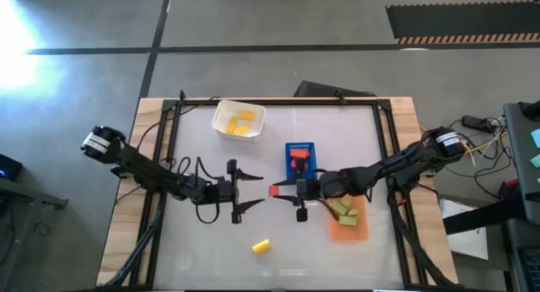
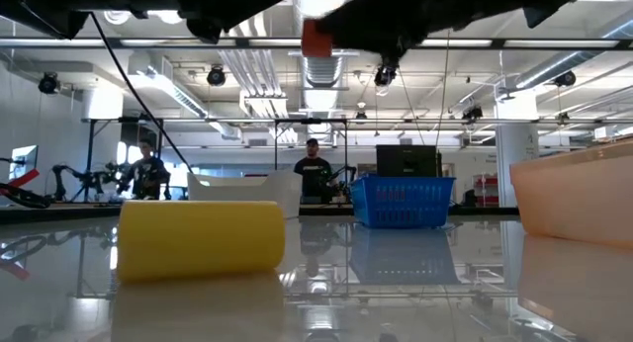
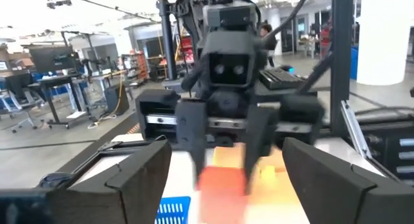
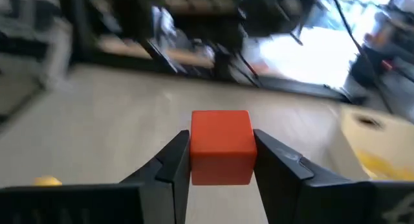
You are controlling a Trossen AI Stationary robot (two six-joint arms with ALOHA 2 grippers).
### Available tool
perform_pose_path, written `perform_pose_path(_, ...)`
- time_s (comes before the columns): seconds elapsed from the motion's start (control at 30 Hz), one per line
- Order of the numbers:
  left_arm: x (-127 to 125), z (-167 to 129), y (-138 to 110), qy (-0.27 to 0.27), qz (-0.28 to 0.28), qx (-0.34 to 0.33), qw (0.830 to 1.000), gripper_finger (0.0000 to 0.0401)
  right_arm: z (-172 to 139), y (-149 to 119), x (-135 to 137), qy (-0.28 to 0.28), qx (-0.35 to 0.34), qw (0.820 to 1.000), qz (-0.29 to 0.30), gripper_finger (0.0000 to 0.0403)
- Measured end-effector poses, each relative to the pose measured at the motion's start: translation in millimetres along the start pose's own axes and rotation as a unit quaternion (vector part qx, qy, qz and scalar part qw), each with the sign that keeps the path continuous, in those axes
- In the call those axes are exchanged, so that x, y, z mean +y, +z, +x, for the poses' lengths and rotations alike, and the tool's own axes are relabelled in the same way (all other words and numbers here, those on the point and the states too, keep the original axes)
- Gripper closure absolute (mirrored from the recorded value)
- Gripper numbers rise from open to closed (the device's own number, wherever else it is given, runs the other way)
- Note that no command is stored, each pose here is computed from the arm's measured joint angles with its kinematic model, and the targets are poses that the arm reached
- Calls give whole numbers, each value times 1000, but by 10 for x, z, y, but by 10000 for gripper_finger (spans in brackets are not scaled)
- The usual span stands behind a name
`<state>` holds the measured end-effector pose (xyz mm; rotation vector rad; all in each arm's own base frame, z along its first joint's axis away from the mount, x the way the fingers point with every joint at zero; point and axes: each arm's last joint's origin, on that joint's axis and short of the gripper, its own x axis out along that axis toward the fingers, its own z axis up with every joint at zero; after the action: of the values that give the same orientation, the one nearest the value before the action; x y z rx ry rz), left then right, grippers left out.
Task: Sort & place blocks by color
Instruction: Put the orange block into the blue bin
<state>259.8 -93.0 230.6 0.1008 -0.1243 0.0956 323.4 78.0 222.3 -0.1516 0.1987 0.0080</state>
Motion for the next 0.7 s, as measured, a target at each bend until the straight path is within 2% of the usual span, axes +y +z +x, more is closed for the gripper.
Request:
perform_pose_path(0.17, 31, -51, 74, -1, 2, 7, 1000, 120, -100, -86, -103, -83, 102, 991, -8, 281)
perform_pose_path(0.3, 53, -72, 131, 3, -3, -2, 1000, 120, -202, -145, -278, -157, 205, 966, -4, 281)
perform_pose_path(0.4, 55, -74, 135, 4, -3, -3, 1000, 120, -261, -214, -421, -190, 265, 945, 18, 281)
perform_pose_path(0.5, 52, -71, 126, 4, -2, 0, 1000, 120, -286, -299, -533, -212, 298, 930, 36, 281)
perform_pose_path(0.7, 50, -69, 118, 4, -23, 2, 1000, 120, -240, -505, -665, -236, 328, 913, 57, 281)
